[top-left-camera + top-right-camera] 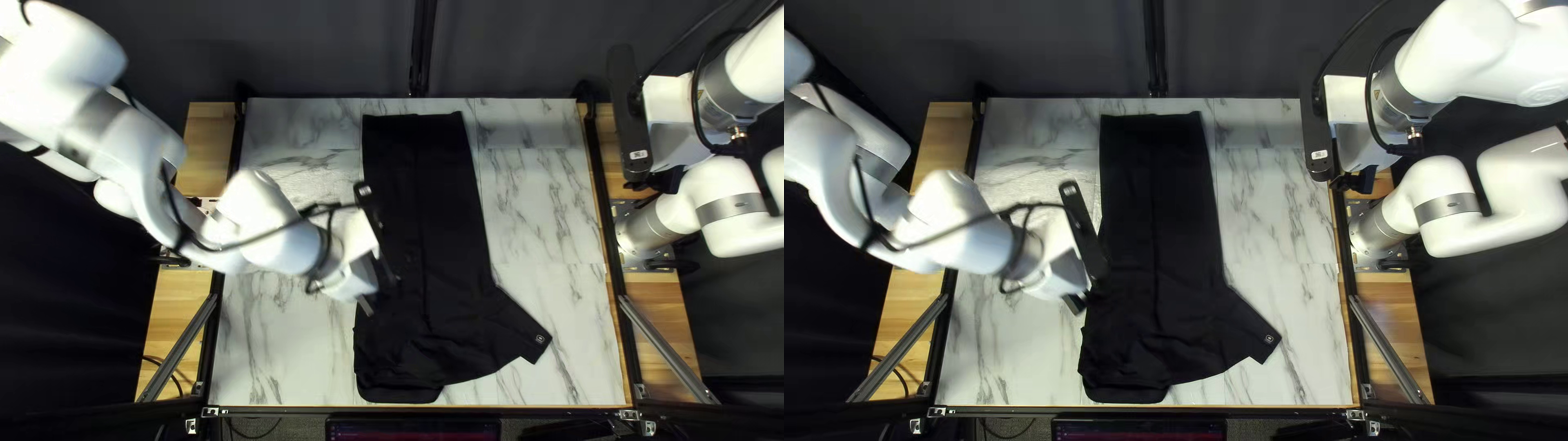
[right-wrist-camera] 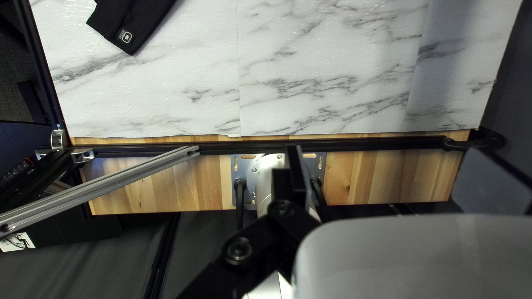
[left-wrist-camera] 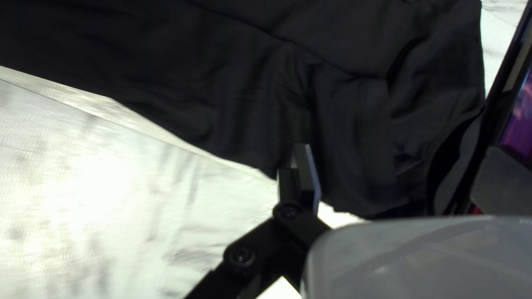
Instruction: Fold t-shirt
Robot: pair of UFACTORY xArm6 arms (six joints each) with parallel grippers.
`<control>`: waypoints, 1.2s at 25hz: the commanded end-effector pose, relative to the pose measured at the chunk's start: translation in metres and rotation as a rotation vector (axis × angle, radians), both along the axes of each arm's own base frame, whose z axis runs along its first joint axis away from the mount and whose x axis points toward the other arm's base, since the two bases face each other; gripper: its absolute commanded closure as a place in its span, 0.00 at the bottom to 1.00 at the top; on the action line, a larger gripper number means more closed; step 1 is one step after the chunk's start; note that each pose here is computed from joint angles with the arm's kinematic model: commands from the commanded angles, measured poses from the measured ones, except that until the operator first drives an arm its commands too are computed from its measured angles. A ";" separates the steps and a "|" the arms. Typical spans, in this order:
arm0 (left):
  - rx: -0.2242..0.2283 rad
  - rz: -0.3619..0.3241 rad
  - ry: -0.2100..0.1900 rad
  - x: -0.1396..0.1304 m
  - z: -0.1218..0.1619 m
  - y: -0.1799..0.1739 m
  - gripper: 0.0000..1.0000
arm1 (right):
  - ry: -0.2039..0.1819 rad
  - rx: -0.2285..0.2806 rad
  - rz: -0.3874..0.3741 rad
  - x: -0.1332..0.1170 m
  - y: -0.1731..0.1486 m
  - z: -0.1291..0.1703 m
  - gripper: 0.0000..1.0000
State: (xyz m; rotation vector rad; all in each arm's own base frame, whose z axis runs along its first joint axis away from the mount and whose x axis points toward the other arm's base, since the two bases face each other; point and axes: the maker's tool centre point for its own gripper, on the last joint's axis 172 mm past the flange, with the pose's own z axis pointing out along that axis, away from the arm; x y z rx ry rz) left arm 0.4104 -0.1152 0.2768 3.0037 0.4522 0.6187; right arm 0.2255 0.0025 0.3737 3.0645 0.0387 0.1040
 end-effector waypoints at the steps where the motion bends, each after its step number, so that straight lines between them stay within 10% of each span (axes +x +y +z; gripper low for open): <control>1: 0.025 -0.119 0.042 -0.033 0.059 0.029 0.00 | 0.000 0.000 0.000 0.000 0.000 0.000 0.00; 9: 0.078 -0.156 0.047 -0.114 0.188 0.097 0.00 | 0.000 0.000 0.000 0.000 0.000 0.000 0.00; 16: 0.083 -0.073 -0.029 -0.203 0.263 0.134 0.00 | 0.000 0.000 0.000 0.000 0.000 0.000 0.00; 30: 0.080 -0.062 -0.036 -0.208 0.265 0.135 0.00 | 0.000 0.000 0.000 0.000 0.000 0.000 0.00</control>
